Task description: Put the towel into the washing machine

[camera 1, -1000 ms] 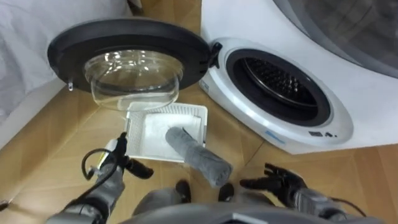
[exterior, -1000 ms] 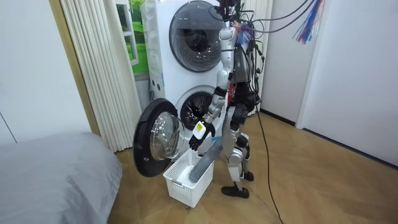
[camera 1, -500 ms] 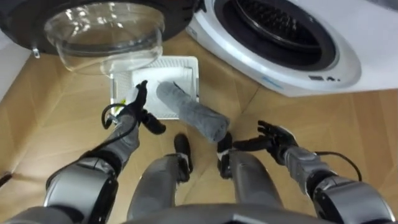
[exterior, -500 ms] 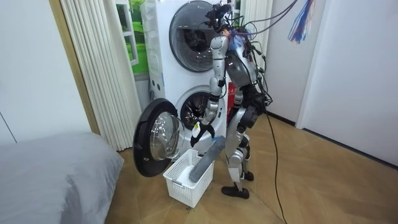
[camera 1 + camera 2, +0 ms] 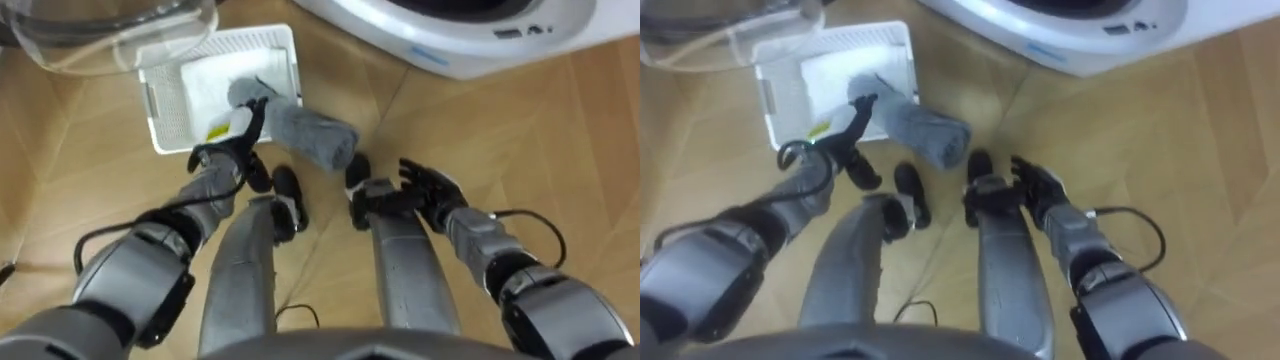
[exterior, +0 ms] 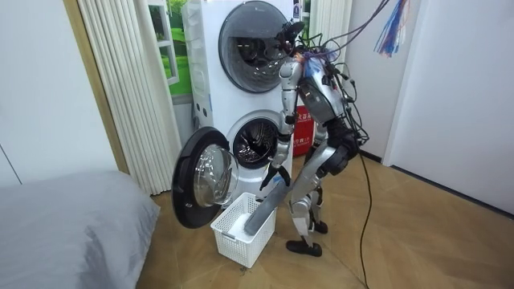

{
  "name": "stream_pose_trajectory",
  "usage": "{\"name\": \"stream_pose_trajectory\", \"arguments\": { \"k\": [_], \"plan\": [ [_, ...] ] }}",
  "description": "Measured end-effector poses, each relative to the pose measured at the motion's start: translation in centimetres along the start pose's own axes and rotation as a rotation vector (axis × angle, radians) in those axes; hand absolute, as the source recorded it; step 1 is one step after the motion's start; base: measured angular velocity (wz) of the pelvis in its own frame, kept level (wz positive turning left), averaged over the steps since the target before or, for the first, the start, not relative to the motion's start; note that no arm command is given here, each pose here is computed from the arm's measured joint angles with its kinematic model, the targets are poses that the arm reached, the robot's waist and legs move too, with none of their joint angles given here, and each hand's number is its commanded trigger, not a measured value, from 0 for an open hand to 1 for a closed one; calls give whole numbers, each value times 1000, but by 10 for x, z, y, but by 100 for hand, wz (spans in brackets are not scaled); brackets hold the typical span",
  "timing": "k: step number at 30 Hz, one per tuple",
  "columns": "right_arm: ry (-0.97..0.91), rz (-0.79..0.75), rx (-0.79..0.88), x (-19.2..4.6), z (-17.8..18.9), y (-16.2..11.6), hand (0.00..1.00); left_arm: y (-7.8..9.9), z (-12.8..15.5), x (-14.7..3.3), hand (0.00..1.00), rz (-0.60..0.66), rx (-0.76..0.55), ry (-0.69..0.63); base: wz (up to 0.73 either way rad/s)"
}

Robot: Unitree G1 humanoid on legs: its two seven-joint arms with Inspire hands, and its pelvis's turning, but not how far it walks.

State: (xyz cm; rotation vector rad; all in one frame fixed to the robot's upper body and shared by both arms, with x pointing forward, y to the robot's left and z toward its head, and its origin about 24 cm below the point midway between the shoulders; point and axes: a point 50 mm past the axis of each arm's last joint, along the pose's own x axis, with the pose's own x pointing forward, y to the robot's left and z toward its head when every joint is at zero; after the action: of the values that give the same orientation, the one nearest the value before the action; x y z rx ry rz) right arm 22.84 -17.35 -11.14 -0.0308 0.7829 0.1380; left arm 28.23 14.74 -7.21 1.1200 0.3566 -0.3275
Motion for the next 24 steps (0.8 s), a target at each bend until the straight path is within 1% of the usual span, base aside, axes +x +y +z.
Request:
{"name": "stream_pose_trajectory", "arguments": {
  "k": [5, 9, 13, 15, 24],
  "plan": [
    [-54, 22, 42, 1, 8, 6, 0, -1, 9, 2, 0, -9, 78, -48, 4],
    [-109, 41, 59, 1, 17, 11, 0, 0, 16, 3, 0, 16, 157, -92, -2],
    [-146, 64, 43, 1, 23, 15, 0, 1, 16, 3, 0, 41, 175, -100, -5],
    [-158, 79, 33, 1, 24, 19, 0, -1, 15, 2, 0, 38, 201, -108, -7],
    [-189, 110, 82, 0, 26, 25, 0, -4, 15, 1, 0, 26, 251, -119, -1]
  ]
}}
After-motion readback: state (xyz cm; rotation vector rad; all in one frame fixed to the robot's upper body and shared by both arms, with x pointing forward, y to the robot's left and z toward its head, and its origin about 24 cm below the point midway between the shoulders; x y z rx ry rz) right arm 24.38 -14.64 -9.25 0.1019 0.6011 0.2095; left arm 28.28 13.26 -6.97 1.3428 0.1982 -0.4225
